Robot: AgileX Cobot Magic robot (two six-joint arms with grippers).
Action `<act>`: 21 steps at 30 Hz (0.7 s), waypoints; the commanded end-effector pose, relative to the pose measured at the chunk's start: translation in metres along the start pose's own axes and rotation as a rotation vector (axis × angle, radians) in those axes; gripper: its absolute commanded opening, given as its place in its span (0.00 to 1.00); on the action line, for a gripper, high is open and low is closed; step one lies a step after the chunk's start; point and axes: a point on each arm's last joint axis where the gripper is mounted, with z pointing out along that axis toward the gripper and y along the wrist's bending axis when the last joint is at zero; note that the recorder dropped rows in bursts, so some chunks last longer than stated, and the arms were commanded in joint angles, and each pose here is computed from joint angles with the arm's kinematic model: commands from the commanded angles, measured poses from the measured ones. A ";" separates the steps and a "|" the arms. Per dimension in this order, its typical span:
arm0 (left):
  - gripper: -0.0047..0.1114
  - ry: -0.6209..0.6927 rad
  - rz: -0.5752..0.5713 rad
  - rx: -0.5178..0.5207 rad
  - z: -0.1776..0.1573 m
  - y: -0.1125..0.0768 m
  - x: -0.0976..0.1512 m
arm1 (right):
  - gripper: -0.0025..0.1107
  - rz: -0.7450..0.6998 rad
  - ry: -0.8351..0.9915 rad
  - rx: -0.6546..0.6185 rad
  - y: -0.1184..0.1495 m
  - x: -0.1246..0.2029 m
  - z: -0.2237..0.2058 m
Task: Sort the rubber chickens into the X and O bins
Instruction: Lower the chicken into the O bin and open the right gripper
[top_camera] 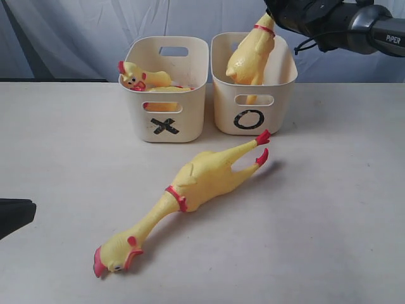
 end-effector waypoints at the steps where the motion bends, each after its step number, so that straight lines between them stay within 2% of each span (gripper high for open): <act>1: 0.04 -0.015 -0.004 -0.008 0.000 0.000 0.000 | 0.01 -0.029 0.014 -0.013 0.004 0.006 0.002; 12: 0.04 -0.015 -0.004 -0.008 0.000 0.000 0.000 | 0.01 -0.132 0.015 -0.004 -0.002 0.016 0.008; 18: 0.04 -0.015 -0.004 -0.008 0.000 0.000 0.000 | 0.02 -0.133 0.028 -0.002 -0.004 0.020 0.010; 19: 0.04 -0.015 -0.004 -0.008 0.000 0.000 0.000 | 0.02 -0.133 0.028 -0.002 -0.004 0.020 0.010; 21: 0.04 -0.015 -0.004 -0.008 0.000 0.000 0.000 | 0.10 -0.133 0.030 -0.002 -0.004 0.020 0.010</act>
